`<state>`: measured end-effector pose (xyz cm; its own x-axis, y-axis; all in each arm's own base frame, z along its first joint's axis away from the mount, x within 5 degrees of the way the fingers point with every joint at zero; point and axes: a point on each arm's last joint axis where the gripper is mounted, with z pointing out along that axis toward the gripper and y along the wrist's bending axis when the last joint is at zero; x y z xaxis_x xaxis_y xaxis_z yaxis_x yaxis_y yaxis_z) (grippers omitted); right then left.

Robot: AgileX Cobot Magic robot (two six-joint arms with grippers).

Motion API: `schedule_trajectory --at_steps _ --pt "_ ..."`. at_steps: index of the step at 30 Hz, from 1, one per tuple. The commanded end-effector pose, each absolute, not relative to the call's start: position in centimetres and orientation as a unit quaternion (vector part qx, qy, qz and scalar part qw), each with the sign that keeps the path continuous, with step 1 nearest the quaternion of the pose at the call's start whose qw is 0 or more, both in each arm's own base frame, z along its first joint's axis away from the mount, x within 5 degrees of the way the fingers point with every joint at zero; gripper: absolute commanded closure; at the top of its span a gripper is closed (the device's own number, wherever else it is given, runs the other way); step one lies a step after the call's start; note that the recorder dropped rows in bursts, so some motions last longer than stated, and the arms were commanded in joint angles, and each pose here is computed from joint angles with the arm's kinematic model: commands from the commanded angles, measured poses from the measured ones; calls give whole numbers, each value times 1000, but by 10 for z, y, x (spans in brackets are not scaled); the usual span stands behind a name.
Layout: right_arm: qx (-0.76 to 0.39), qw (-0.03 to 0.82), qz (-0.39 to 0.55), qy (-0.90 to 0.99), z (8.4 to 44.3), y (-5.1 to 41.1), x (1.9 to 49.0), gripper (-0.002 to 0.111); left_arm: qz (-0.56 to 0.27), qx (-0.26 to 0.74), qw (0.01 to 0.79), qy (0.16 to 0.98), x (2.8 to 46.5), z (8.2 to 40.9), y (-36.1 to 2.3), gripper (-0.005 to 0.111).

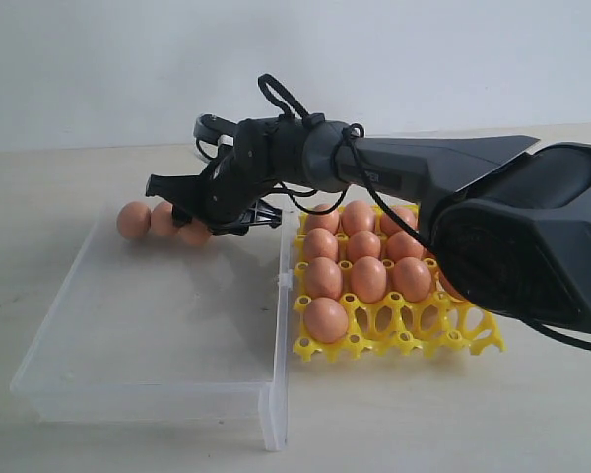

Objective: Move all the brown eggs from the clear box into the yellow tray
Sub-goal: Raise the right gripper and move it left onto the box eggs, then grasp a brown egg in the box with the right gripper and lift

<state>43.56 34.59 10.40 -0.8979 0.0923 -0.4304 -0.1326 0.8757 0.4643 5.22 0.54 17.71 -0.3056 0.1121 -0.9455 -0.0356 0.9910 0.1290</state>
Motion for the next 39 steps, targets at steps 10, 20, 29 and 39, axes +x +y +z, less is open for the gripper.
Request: schedule_trajectory --at_steps 10,20,29,39 --pt "-80 284 234 926 156 345 435 108 58 24 594 802 52 179 5 107" --pt "-118 310 240 912 189 362 415 108 58 24 594 802 52 179 5 107" --pt "-186 328 218 900 216 376 390 108 58 24 594 802 52 179 5 107" --pt "-216 361 231 877 208 359 339 108 58 24 594 802 52 179 5 107"
